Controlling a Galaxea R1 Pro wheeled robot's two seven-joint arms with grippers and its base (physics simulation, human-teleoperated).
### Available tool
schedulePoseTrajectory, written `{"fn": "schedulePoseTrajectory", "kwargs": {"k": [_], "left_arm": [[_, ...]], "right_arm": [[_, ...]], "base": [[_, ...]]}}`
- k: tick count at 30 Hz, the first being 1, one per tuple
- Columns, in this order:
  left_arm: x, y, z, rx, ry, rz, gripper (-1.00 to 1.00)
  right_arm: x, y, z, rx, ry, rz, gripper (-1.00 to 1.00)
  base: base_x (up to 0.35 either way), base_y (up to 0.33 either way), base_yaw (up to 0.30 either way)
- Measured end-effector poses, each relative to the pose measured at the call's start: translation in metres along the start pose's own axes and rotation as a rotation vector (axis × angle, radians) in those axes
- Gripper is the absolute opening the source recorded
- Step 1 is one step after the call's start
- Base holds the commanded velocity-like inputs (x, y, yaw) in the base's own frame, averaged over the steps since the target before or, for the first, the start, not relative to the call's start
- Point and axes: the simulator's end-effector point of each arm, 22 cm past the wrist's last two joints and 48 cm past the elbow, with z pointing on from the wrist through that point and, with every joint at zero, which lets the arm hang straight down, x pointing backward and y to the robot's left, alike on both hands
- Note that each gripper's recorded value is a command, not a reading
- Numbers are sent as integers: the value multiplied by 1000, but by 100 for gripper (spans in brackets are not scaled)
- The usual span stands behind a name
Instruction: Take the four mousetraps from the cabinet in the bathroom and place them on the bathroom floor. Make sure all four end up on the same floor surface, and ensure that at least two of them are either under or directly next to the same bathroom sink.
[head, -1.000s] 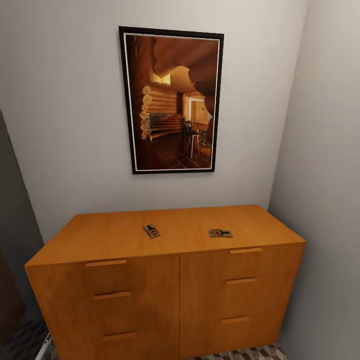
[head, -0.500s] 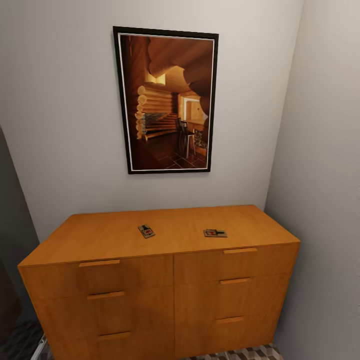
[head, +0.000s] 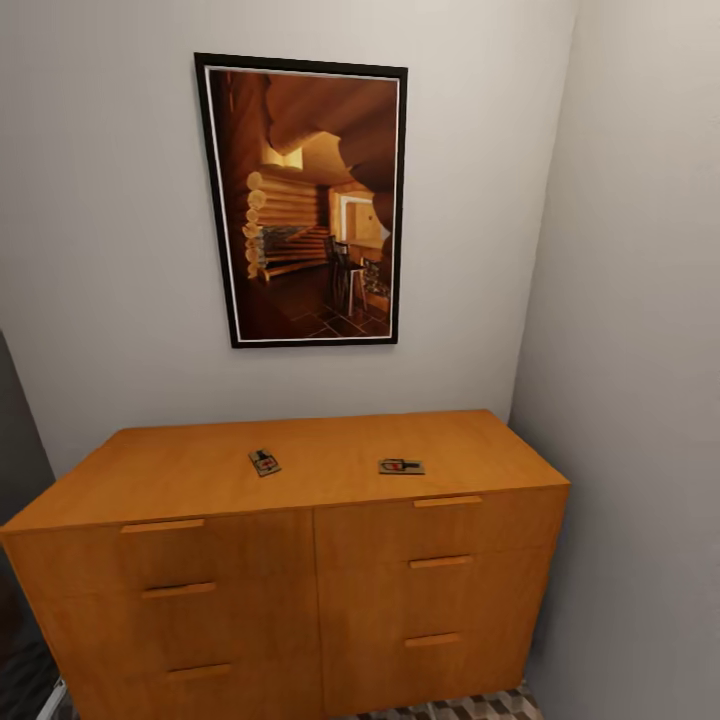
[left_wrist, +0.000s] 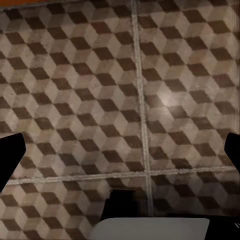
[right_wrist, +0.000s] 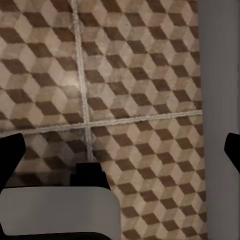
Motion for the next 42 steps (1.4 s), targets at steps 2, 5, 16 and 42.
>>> {"fn": "schedulePoseTrajectory", "kwargs": {"k": [2,5,16,42], "left_arm": [[0,0,0,0,0,0,100],[0,0,0,0,0,0,100],[0,0,0,0,0,0,100],[0,0,0,0,0,-3,100]], "right_arm": [[0,0,0,0,0,0,100],[0,0,0,0,0,0,100],[0,0,0,0,0,0,100],[0,0,0,0,0,0,100]], "base": [[0,-102,0],[0,-69,0],[0,-19,0],[0,-11,0]]}}
